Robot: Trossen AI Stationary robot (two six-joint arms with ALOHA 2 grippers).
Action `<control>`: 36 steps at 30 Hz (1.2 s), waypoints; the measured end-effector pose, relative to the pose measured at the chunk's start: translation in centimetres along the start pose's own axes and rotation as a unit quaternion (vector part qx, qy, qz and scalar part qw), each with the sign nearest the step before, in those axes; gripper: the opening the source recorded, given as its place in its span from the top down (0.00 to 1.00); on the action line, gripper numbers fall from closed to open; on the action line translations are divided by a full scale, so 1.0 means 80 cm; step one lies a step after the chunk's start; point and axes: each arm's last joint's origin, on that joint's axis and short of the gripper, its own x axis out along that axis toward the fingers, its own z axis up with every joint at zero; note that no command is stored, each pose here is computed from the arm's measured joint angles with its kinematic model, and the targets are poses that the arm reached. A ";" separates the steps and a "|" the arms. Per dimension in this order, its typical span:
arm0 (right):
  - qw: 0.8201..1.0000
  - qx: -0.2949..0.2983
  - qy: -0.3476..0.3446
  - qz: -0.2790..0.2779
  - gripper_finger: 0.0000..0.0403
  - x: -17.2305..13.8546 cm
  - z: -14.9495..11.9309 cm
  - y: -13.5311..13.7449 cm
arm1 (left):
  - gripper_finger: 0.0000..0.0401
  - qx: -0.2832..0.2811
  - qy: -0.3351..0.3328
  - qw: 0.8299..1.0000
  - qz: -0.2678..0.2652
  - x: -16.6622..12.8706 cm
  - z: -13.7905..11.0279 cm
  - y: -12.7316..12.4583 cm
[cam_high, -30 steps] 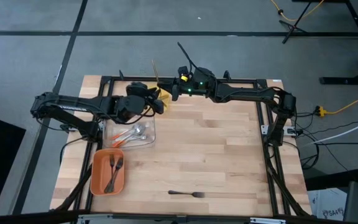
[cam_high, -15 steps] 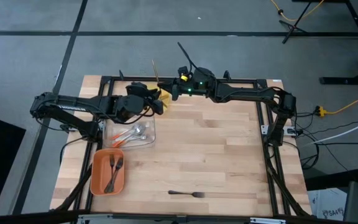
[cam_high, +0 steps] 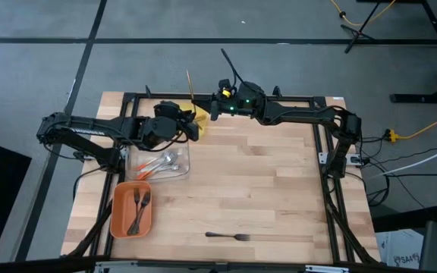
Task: Sort silverware by color (type)
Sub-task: Put the gold fork into the yellow bin
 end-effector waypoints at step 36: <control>1.000 -0.009 0.000 0.014 1.00 0.002 -0.005 0.009 | 0.98 0.006 0.010 1.000 -0.003 0.016 0.001 0.000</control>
